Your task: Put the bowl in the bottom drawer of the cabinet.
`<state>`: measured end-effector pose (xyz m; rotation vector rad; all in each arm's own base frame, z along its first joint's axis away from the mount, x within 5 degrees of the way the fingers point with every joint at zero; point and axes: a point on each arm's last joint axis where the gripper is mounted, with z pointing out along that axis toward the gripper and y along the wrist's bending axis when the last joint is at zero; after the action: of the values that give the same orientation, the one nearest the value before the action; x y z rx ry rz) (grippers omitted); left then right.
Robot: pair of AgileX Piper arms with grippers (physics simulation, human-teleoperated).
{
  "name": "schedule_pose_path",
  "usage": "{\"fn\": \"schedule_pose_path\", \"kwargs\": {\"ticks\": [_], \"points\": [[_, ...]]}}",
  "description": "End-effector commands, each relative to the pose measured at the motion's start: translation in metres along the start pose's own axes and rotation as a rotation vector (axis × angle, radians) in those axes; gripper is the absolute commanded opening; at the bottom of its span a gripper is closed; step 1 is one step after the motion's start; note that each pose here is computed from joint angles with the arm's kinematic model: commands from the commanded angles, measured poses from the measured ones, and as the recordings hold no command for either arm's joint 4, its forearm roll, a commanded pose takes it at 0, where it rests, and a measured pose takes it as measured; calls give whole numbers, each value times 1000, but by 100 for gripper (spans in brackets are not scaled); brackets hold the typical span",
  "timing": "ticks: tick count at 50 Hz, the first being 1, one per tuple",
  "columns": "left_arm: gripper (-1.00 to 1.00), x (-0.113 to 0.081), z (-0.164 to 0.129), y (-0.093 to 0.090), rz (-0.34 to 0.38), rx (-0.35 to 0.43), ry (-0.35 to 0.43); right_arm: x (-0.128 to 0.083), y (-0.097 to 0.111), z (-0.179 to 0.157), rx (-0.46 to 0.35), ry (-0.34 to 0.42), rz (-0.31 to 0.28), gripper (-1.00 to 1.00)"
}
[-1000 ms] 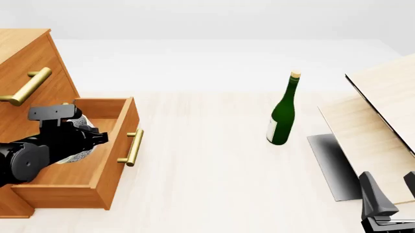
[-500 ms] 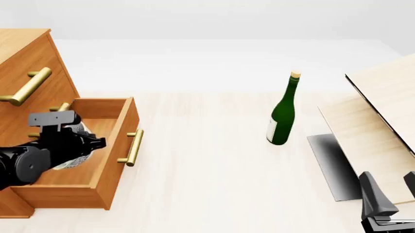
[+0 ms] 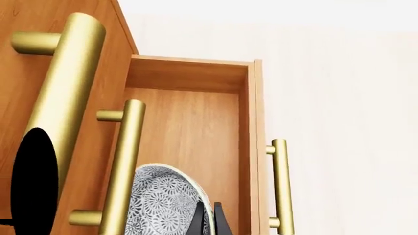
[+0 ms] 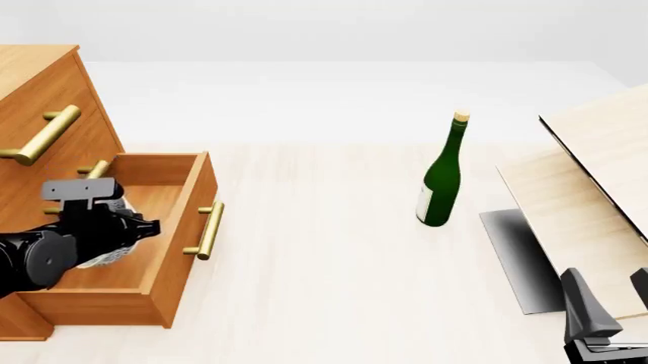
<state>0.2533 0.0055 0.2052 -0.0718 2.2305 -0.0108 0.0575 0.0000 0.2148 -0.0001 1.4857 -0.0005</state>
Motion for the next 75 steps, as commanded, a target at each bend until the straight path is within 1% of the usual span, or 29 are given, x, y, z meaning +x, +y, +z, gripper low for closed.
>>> {"fn": "schedule_pose_path", "kwargs": {"ticks": [1,8,13,20,27,30,40,41,51,63,67,71,75], "points": [[-100,0,3,4,38,-11,-6,0,0,0,0,0,0,100],[-100,-2,5,3,46,-8,-6,0,0,0,0,0,0,100],[-100,-2,4,6,48,-17,-7,0,0,0,0,0,0,100],[-100,2,7,7,49,-20,-2,0,0,0,0,0,0,100],[-100,3,7,8,45,-22,-2,0,0,0,0,0,0,100],[-100,1,6,4,36,-13,-8,0,0,0,0,0,0,100],[-100,1,5,3,24,-9,-13,0,0,0,0,0,0,100],[100,1,5,3,24,-10,-16,0,0,0,0,0,0,100],[100,-1,2,4,20,-11,-26,0,0,0,0,0,0,100],[100,-2,-1,9,5,-27,-44,0,0,0,0,0,0,100],[100,-4,-2,6,3,-18,-52,0,0,0,0,0,0,100],[100,-7,-4,-3,13,12,-63,0,0,0,0,0,0,100],[100,-13,-12,-5,15,18,-91,0,0,0,0,0,0,100]]}}
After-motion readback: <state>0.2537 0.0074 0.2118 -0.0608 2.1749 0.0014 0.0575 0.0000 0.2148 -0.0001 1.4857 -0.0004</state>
